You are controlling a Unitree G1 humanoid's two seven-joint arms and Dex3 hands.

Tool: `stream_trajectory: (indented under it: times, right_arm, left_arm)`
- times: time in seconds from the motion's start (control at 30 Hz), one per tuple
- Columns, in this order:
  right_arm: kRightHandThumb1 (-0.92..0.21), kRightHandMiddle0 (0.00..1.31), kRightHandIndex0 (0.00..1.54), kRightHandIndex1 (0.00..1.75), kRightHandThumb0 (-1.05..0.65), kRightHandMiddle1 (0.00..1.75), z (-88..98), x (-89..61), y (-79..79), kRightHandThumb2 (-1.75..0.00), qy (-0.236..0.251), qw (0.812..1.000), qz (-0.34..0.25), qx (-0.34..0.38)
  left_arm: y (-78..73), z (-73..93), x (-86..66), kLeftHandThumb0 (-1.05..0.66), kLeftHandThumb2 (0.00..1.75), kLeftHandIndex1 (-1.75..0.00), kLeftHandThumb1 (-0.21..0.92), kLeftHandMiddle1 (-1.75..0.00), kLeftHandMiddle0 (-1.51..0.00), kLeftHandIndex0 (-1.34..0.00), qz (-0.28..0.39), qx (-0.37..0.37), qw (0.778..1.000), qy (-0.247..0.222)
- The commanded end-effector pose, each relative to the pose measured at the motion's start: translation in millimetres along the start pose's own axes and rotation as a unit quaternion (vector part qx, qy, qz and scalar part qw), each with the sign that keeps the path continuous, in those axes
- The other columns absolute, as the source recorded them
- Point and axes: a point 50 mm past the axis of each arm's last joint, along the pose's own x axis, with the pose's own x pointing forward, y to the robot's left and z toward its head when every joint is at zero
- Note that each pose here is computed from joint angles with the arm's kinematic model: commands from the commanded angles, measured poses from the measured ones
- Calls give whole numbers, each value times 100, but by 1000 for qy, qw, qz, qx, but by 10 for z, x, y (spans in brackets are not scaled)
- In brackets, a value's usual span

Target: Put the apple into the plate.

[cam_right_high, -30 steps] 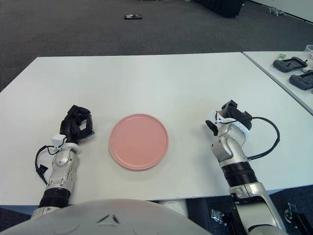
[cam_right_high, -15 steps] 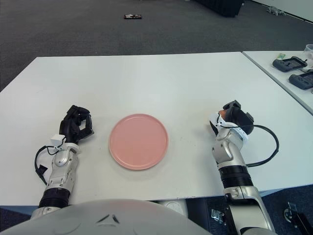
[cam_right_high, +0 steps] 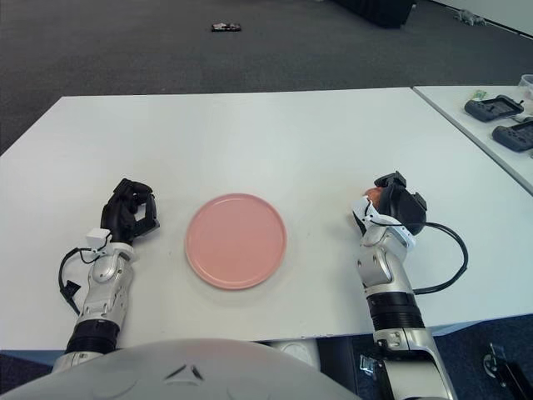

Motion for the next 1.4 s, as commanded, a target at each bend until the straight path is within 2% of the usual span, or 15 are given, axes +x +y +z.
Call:
stream_trajectory:
  times: [0.0, 0.17, 0.27, 0.33, 0.4, 0.5, 0.53, 0.63, 0.67, 0.8, 0.97, 1.07, 1.2, 1.37]
  right_arm:
    - [8, 70, 91, 170, 0, 173, 78, -6, -50, -175, -17, 998, -41, 40]
    - [8, 74, 89, 174, 0, 169, 100, -4, -55, -175, -23, 995, -66, 78]
    - [9, 75, 88, 174, 0, 167, 117, -13, -61, -175, -23, 989, -72, 131]
    - [8, 75, 87, 175, 0, 167, 130, -28, -65, -175, -30, 976, -64, 208]
    - [8, 74, 87, 175, 0, 169, 144, -43, -73, -175, -46, 953, -51, 294]
    - [6, 70, 87, 174, 0, 172, 146, -55, -75, -174, -59, 931, -40, 358]
    - [4, 68, 86, 174, 0, 173, 146, -60, -73, -172, -62, 920, -35, 385]
    - [4, 66, 89, 169, 0, 174, 160, -80, -56, -170, -65, 858, -18, 509]
    - [4, 65, 89, 169, 0, 174, 163, -84, -49, -170, -66, 846, -15, 529]
    - [6, 67, 93, 165, 0, 175, 327, -123, 21, -172, -64, 773, 17, 631]
    - [9, 68, 95, 164, 0, 175, 362, -162, 41, -174, -67, 729, 49, 679]
    - [9, 68, 96, 164, 0, 175, 404, -210, 56, -174, -73, 719, 70, 687]
    - [9, 68, 96, 164, 0, 175, 486, -305, 68, -175, -82, 720, 89, 683]
    - [9, 68, 96, 164, 0, 175, 682, -474, 72, -175, -115, 719, 132, 673]
  left_arm:
    - [5, -33, -2, -45, 122, -175, 41, -175, -97, -54, -2, 0, 1000, 11]
    - [6, -31, -4, -45, 122, -175, 41, -175, -97, -54, -2, 1, 1000, 8]
    - [6, -29, -6, -45, 122, -175, 41, -175, -97, -54, -3, 3, 1000, 5]
    - [5, -26, -8, -45, 122, -175, 41, -175, -97, -54, -3, 1, 1000, 3]
    - [4, -24, -9, -45, 122, -175, 40, -175, -97, -54, -3, 1, 1000, 2]
    - [3, -23, -9, -45, 124, -175, 39, -175, -99, -55, -3, 2, 1000, 2]
    - [3, -23, -9, -45, 124, -175, 39, -175, -99, -55, -3, 3, 1000, 2]
    - [2, -24, -8, -46, 124, -175, 39, -175, -99, -55, -5, 3, 1000, 4]
    - [2, -23, -8, -46, 124, -175, 39, -175, -99, -55, -6, 3, 1000, 4]
    - [3, -20, -6, -46, 124, -175, 39, -175, -99, -55, -8, 0, 1000, 3]
    - [3, -21, -5, -45, 124, -175, 39, -175, -99, -55, -8, 0, 1000, 4]
    - [4, -22, -4, -45, 123, -175, 39, -175, -100, -55, -7, 0, 1000, 4]
    - [4, -19, -5, -45, 123, -175, 40, -175, -100, -54, -7, -1, 1000, 3]
    - [2, -18, -6, -45, 123, -175, 40, -175, -99, -54, -8, -4, 1000, 3]
